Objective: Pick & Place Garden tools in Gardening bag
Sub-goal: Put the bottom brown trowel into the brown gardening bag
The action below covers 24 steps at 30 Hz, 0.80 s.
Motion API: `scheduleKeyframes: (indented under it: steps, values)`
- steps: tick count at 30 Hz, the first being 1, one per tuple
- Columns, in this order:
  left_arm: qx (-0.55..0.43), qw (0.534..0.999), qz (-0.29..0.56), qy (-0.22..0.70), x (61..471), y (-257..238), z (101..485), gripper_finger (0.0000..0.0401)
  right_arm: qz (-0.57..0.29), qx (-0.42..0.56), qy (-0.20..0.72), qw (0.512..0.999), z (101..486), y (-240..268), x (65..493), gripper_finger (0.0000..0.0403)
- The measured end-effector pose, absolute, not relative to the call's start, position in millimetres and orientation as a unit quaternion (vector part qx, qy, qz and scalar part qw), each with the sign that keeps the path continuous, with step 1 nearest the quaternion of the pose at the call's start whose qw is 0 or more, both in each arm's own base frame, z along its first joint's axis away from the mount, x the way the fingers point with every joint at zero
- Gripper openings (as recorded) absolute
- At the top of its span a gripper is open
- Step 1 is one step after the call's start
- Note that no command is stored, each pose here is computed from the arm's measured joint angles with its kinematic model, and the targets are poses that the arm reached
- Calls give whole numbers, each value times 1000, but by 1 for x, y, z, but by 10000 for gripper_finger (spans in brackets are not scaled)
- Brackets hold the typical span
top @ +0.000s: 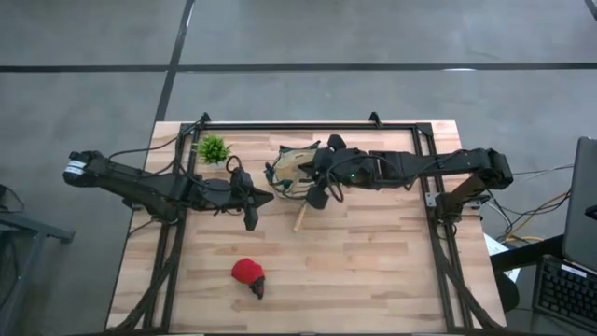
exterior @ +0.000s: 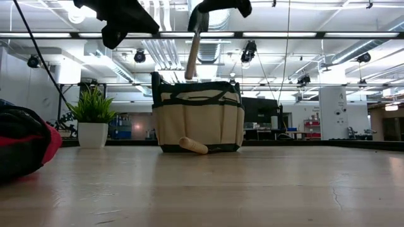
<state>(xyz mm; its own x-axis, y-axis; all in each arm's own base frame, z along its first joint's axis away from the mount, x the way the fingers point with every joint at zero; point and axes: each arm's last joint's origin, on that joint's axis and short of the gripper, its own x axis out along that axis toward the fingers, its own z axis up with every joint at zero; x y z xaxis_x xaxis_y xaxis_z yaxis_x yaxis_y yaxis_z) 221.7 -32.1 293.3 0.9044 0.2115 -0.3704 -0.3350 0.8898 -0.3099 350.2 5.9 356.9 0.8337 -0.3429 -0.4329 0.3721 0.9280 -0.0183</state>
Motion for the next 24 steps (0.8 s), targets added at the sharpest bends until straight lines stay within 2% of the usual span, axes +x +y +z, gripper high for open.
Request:
scheduleKeyframes:
  steps: [14, 24]
  values:
    - [-182, 958, 143, 170, 221, -32, 292, 33, -210, 10, 279, 937, 321, 3, 371, 8]
    - [-182, 955, 147, 181, 220, -32, 290, 32, -233, -17, 261, 937, 334, 0, 371, 8]
